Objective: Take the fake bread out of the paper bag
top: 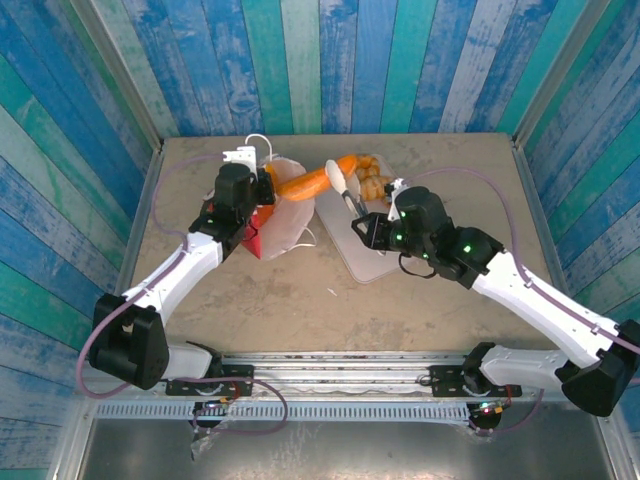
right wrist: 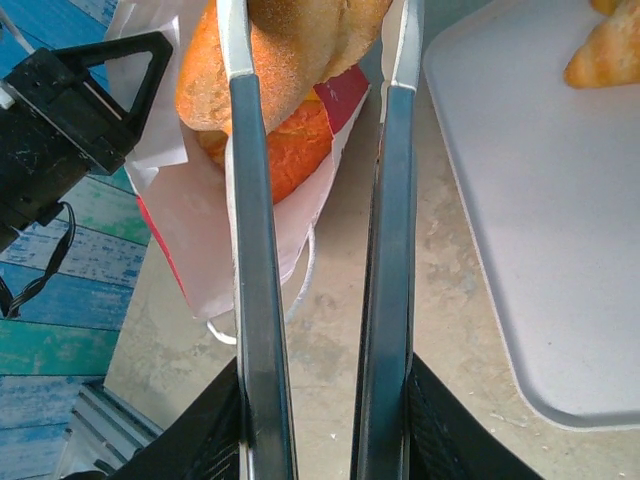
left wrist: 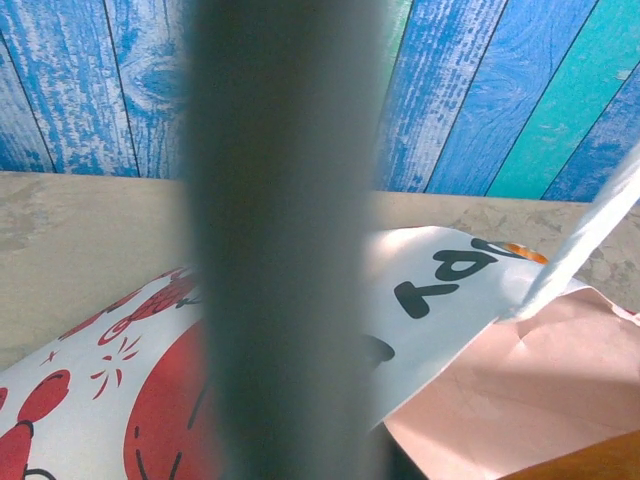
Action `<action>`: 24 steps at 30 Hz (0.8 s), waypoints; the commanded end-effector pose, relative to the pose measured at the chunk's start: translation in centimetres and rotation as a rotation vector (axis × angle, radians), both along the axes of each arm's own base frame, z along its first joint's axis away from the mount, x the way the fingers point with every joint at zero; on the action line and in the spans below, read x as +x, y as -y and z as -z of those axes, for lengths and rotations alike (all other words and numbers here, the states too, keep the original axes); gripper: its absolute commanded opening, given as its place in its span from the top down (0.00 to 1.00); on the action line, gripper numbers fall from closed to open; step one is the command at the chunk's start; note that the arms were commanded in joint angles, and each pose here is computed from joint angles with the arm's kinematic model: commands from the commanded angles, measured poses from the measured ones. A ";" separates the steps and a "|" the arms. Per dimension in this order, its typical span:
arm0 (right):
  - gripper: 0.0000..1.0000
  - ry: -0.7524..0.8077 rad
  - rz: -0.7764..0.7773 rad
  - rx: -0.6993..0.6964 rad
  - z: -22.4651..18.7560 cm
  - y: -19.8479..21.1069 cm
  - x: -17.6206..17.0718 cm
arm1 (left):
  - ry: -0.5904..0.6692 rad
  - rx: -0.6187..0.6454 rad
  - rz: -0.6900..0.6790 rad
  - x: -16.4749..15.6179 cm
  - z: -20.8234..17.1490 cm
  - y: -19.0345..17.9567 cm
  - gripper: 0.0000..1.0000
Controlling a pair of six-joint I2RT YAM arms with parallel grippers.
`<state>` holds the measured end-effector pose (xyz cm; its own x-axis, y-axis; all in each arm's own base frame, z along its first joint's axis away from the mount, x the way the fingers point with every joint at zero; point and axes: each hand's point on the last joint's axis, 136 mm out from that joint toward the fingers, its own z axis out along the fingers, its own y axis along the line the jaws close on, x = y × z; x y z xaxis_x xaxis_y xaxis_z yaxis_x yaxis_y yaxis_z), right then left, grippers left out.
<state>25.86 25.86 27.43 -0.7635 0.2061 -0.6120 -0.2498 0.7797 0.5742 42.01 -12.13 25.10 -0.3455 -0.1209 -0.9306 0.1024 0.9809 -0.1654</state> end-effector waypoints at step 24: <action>0.75 -0.063 0.102 -0.638 -4.4 14.9 -5.1 | 0.011 -0.018 0.037 -1.5 -1.4 0.1 0.92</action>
<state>21.01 12.75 33.18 -0.7665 -0.0008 -0.6422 -0.1345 0.9780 0.1594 41.39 -12.35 24.51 -0.3664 -0.1100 -0.9239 0.1237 0.9784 -0.1655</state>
